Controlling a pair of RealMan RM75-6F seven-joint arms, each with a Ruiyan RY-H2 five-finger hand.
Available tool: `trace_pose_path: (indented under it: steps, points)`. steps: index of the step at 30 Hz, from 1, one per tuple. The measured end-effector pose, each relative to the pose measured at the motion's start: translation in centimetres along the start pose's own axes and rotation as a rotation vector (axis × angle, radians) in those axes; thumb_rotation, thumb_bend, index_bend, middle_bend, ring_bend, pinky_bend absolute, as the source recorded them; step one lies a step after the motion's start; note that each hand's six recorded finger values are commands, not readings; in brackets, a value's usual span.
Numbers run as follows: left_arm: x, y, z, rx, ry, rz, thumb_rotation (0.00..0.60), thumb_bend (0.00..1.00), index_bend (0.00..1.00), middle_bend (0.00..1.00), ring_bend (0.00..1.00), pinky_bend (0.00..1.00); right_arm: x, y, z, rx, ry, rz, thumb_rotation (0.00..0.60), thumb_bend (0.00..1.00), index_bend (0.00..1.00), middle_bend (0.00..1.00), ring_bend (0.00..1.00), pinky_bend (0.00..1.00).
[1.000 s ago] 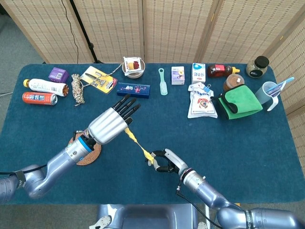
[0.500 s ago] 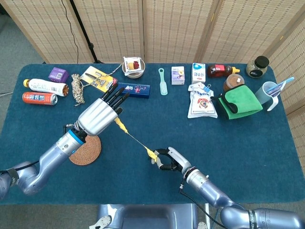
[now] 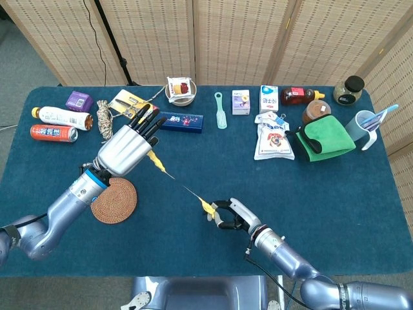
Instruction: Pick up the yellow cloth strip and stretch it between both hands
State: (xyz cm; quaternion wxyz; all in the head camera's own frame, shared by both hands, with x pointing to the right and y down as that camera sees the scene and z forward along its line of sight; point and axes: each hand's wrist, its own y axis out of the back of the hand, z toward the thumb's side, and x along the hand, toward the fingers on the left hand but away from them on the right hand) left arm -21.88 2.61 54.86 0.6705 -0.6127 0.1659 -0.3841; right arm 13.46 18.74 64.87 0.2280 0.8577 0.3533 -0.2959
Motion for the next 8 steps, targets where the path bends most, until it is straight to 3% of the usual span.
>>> trace_pose_path:
  steps: [8]
  points:
    - [-0.6,-1.1,-1.5,0.015,0.031,-0.03,0.6,0.59,0.73,0.14,0.02,0.0,-0.1,0.2,-0.1,0.001,-0.002,0.001,0.6,0.68,0.69,0.37,0.17,0.02]
